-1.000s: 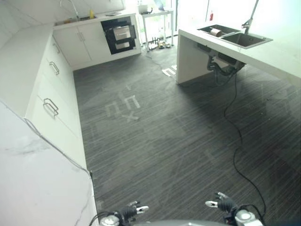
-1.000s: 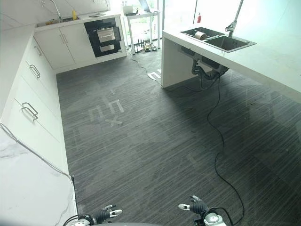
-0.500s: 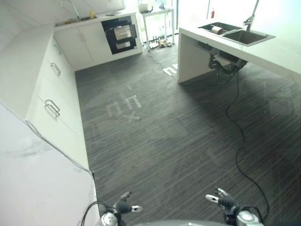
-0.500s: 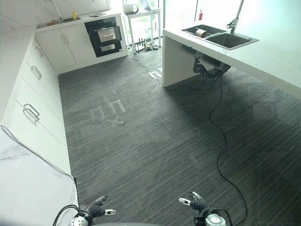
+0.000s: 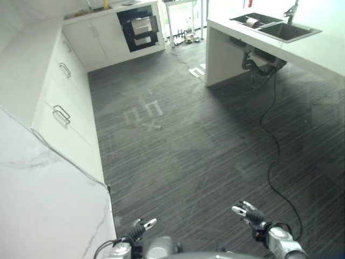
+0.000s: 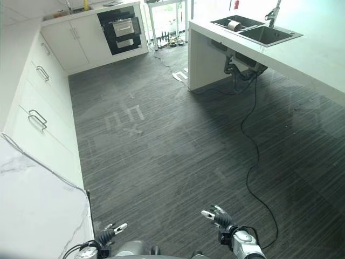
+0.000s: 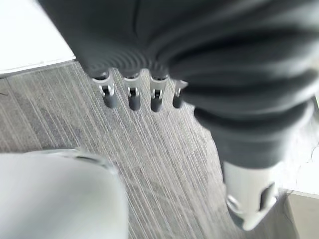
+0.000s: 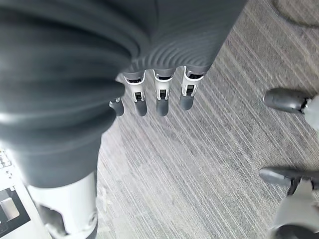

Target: Place the dishes in the dishwasher.

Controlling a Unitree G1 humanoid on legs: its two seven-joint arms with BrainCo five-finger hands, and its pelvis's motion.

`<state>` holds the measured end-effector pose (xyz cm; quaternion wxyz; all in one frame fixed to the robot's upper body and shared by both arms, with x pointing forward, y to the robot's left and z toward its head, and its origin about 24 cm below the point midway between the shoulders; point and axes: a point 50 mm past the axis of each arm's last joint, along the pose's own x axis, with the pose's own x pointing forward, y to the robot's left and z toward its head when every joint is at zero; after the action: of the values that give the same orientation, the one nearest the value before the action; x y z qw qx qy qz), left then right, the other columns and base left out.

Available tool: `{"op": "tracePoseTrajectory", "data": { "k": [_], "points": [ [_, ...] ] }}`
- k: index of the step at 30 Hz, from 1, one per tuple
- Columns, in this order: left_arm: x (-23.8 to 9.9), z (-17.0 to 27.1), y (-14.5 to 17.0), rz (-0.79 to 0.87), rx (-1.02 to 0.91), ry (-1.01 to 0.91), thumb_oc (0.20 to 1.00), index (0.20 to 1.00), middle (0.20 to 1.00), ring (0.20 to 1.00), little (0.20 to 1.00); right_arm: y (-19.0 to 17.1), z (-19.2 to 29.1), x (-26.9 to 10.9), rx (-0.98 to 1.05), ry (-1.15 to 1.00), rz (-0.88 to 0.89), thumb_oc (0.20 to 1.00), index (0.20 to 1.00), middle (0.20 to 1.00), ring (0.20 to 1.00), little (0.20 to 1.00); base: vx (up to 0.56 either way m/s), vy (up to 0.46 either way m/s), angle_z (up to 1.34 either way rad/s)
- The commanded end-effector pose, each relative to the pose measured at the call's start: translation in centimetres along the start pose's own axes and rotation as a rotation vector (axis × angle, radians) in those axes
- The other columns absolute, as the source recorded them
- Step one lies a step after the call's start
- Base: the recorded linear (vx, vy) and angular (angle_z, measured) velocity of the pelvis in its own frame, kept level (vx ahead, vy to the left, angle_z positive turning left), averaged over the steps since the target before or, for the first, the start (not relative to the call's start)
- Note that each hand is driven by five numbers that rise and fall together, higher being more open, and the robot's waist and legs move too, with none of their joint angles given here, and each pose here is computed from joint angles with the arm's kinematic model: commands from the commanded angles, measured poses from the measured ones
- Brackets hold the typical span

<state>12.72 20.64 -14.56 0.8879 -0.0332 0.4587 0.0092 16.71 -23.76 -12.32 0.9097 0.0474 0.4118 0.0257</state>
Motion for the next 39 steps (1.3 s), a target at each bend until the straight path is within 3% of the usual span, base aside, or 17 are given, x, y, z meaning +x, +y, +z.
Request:
{"op": "tracePoseTrajectory", "data": {
  "k": [1, 10, 19, 24, 32, 39],
  "points": [
    [0.3, 3.2, -1.5, -0.109, -0.044, -0.143, 1.0, 1.0, 1.0, 1.0, 1.0, 0.4, 2.4, 0.0, 0.011, -0.129, 0.045, 1.0, 1.0, 1.0, 1.0, 1.0, 0.41, 0.295, -0.07],
    [-0.3, 2.4, -1.6, -0.154, -0.083, -0.17, 1.0, 1.0, 1.0, 1.0, 1.0, 0.9, 2.0, -0.2, -0.021, -0.127, 0.066, 1.0, 1.0, 1.0, 1.0, 1.0, 0.4, 0.371, -0.14],
    [-0.3, 4.1, -0.3, -0.122, 0.048, -0.158, 1.0, 1.0, 1.0, 1.0, 1.0, 2.0, 2.6, -0.4, 0.018, -0.189, 0.08, 1.0, 1.0, 1.0, 1.0, 1.0, 0.28, 0.32, -0.09],
    [-0.5, 7.1, 0.6, -0.109, 0.062, -0.249, 1.0, 1.0, 1.0, 1.0, 1.0, 3.3, 5.3, -0.4, -0.04, -0.29, 0.142, 1.0, 1.0, 1.0, 1.0, 1.0, 0.37, 0.031, -0.33],
    [-0.9, 5.4, 0.5, -0.107, 0.09, -0.228, 1.0, 1.0, 1.0, 1.0, 1.0, 3.9, 5.9, -0.3, -0.038, -0.297, 0.129, 1.0, 1.0, 1.0, 1.0, 1.0, 0.63, -0.1, 0.28],
    [-0.2, 4.6, 0.1, -0.042, 0.001, -0.19, 1.0, 1.0, 1.0, 1.0, 1.0, 2.2, 7.3, -0.2, -0.173, -0.26, 0.141, 1.0, 1.0, 1.0, 1.0, 1.0, 0.42, -0.037, -0.53]
  ]
}}
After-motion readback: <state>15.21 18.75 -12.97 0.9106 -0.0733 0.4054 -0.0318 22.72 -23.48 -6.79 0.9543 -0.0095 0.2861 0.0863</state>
